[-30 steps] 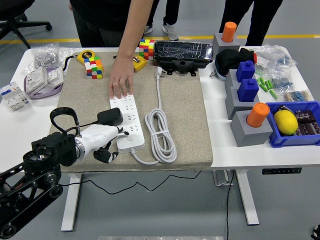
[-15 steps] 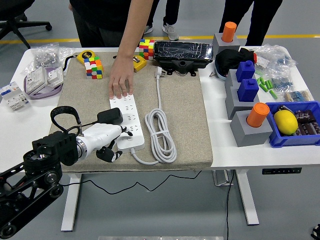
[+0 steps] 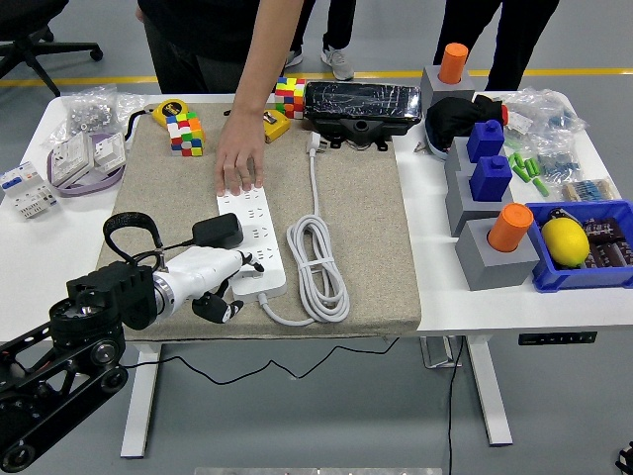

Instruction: Pick up the plug,place it near the board,insert it into the board,press the button

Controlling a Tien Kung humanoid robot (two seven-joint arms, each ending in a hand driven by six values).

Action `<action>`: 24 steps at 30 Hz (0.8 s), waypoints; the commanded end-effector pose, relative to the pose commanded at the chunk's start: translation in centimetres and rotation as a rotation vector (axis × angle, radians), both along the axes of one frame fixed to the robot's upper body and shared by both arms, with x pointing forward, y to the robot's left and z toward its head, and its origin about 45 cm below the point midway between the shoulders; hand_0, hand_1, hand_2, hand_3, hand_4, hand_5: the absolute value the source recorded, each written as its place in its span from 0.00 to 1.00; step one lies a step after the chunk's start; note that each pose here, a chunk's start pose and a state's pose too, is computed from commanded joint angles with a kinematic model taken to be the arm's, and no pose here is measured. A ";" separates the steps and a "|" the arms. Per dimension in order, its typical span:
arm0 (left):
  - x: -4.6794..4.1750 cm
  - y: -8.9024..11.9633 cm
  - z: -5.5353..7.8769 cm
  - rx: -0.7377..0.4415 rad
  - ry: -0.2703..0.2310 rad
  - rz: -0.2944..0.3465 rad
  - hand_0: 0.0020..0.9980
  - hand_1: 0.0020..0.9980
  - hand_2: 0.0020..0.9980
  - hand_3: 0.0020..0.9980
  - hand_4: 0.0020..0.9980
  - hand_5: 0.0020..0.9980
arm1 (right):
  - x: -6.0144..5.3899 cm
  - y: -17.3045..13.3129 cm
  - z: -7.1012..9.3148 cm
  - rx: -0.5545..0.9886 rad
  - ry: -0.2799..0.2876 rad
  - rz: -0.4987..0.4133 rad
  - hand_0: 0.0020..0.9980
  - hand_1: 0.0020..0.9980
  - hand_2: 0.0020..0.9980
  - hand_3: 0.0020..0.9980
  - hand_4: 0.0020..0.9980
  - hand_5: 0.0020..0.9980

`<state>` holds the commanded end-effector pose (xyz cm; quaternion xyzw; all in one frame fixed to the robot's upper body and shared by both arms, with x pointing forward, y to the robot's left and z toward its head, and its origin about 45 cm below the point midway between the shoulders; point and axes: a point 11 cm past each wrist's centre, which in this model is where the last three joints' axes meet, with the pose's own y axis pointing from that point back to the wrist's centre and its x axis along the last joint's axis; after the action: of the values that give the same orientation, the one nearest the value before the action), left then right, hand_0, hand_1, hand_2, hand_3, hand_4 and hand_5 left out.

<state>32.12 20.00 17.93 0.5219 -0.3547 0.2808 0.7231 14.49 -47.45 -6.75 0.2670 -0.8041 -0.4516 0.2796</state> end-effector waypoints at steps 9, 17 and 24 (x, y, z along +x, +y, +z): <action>-0.15 0.0 -0.4 -0.002 0.013 -0.002 0.15 0.01 0.12 0.84 0.58 0.00 | 0.1 0.0 0.0 0.000 -0.003 0.000 0.78 0.72 0.72 0.75 1.00 0.92; -0.10 0.0 -0.5 -0.004 0.012 0.001 0.15 0.01 0.12 0.84 0.58 0.00 | 0.1 0.0 0.0 0.000 -0.002 0.000 0.78 0.72 0.72 0.75 1.00 0.92; -0.30 0.0 -0.9 0.000 0.026 -0.001 0.15 0.01 0.12 0.84 0.58 0.00 | -0.1 -0.1 0.0 0.000 0.003 -0.002 0.78 0.72 0.72 0.75 1.00 0.92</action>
<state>31.82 20.04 17.00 0.5251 -0.3457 0.2737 0.7279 14.39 -47.52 -6.75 0.2654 -0.8041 -0.4522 0.2801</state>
